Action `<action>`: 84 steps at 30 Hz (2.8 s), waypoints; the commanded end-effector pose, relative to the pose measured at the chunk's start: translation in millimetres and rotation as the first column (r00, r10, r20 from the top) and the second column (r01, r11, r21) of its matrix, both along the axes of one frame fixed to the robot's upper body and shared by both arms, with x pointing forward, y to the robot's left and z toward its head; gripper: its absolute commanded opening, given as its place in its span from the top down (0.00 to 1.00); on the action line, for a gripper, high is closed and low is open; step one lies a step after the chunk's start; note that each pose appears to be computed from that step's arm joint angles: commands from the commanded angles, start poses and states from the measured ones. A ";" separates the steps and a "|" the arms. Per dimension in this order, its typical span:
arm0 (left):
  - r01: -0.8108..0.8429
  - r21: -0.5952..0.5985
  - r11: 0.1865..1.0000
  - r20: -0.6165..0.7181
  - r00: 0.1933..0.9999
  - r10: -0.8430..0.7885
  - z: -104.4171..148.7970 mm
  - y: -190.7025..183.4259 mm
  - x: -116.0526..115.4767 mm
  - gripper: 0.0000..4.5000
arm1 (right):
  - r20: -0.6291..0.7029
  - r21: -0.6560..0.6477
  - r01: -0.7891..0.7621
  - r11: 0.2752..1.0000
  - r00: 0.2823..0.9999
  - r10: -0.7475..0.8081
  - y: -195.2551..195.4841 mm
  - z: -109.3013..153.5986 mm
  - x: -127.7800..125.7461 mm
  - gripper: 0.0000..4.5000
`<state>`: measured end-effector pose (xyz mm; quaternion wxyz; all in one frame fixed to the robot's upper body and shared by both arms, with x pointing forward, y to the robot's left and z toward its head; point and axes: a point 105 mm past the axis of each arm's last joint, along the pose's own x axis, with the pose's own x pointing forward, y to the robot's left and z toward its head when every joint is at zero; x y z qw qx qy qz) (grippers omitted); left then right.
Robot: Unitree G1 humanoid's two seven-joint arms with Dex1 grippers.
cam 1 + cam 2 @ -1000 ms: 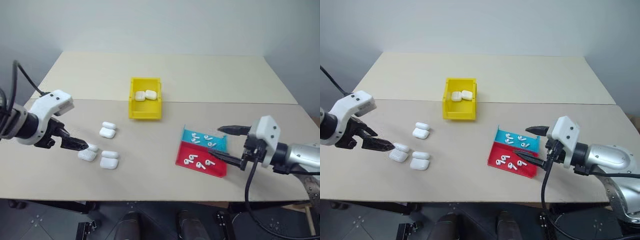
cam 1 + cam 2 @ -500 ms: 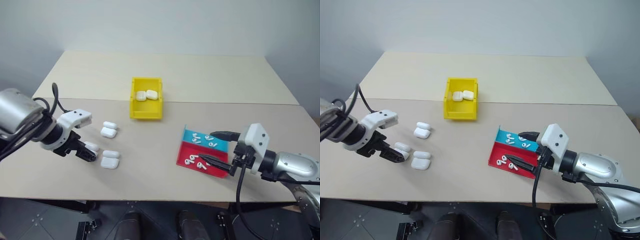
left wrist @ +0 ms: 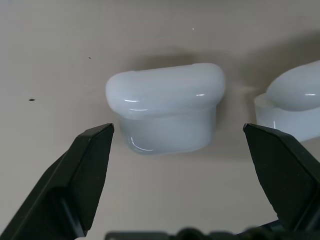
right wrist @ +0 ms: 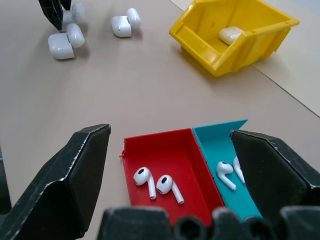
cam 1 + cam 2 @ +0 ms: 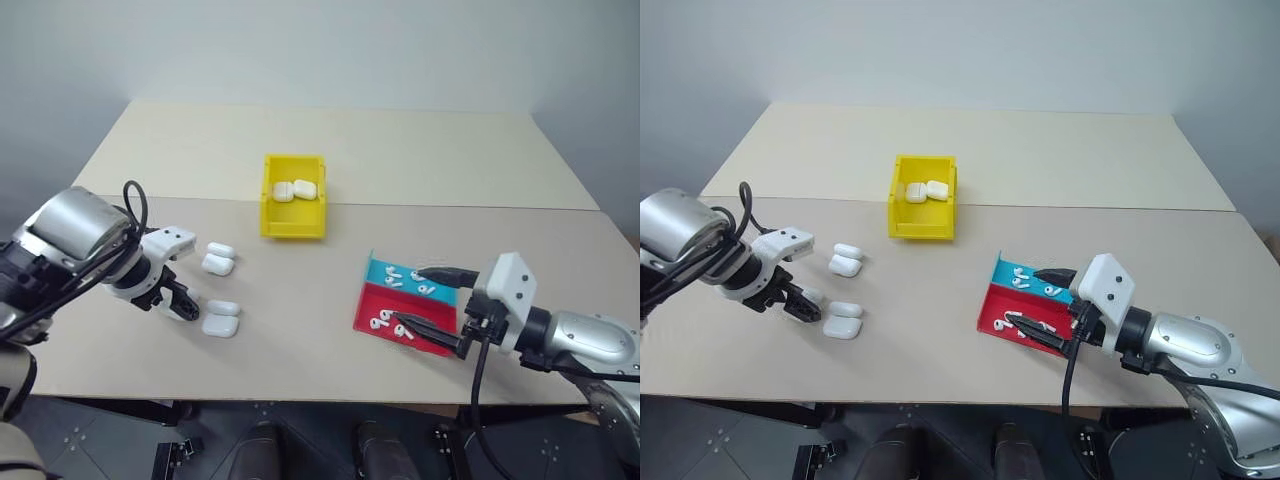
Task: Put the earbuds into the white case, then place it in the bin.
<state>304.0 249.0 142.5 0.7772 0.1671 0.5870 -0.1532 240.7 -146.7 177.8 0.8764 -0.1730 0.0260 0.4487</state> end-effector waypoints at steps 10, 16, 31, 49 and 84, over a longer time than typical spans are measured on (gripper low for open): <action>-0.021 0.059 0.998 0.045 0.999 0.018 -3.9 2.1 9.6 0.26 | 0.043 0.003 -0.005 1.000 0.999 0.005 2.3 9.4 -1.7 0.00; -0.031 0.068 0.997 0.069 0.997 0.026 -2.7 7.9 7.2 0.38 | 0.051 -0.003 -0.006 1.000 0.999 0.006 1.8 11.0 -0.2 0.00; 0.179 -0.310 0.934 0.617 0.785 0.055 110.6 19.9 6.4 0.38 | 0.063 -0.009 -0.034 0.999 0.997 0.035 0.9 12.8 12.2 0.00; 0.938 -0.342 0.060 0.940 0.341 0.023 142.5 -142.9 -12.2 0.38 | 0.141 -0.099 -0.044 0.994 0.988 0.058 -12.1 43.0 26.2 0.00; 0.971 -0.166 -0.170 0.973 0.133 -0.189 108.6 -172.3 -37.3 0.38 | -0.313 -0.654 -0.105 0.749 0.939 -0.141 -30.8 -40.9 48.6 0.18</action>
